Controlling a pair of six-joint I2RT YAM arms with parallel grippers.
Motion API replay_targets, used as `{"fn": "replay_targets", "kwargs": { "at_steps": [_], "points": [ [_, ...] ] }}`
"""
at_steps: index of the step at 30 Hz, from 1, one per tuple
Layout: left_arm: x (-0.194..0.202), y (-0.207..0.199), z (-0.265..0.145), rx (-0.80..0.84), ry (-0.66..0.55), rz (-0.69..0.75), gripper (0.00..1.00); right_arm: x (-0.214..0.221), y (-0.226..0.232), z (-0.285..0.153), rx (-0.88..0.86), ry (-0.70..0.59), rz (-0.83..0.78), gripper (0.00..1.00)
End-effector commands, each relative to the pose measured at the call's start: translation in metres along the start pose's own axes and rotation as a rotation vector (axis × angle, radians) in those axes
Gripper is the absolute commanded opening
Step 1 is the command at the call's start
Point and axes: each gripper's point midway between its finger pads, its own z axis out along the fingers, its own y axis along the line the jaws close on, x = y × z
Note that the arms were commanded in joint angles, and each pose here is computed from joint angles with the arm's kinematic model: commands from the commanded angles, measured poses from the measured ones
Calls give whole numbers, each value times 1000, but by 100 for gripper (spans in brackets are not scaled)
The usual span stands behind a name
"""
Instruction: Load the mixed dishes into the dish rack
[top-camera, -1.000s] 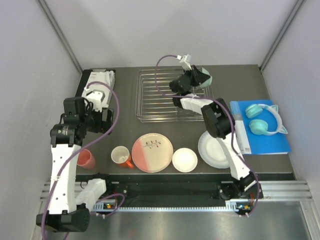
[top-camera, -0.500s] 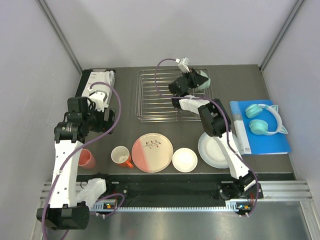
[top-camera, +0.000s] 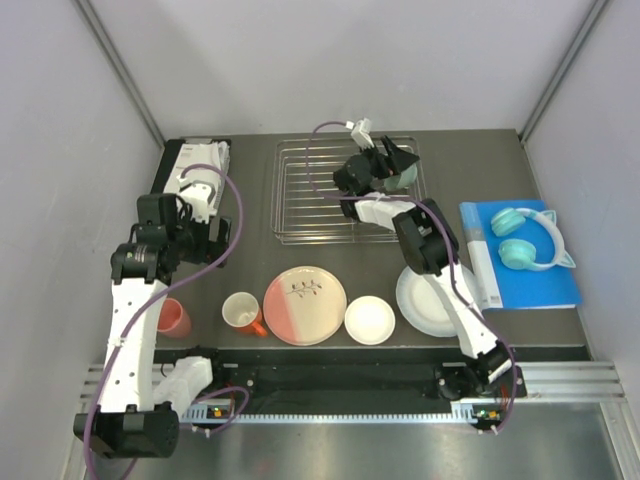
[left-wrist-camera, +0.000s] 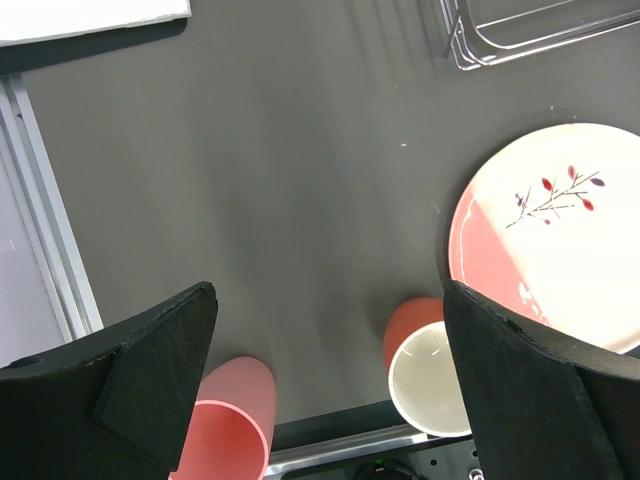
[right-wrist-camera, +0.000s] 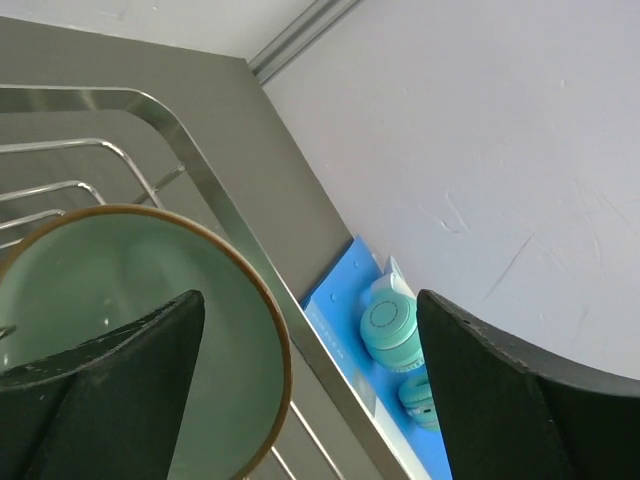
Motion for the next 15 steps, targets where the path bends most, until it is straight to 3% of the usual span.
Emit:
{"fn": "replay_targets", "kwargs": {
  "at_steps": [1,6,11,14,15],
  "points": [
    [-8,3,-4,-18,-49,3,99,-28,-48,-26,-16,40,153,88],
    [-11,2,-8,-22,-60,3,99,-46,-90,-47,-49,18,183,95],
    [-18,2,-16,-24,-83,-4,99,-67,-180,-75,-112,8,331,98],
    [-21,0,-22,-21,-91,-12,99,-52,-230,-95,-189,24,364,100],
    [-22,0,-23,-21,-93,-13,99,-27,-231,-101,-246,79,360,100]
  ]
}}
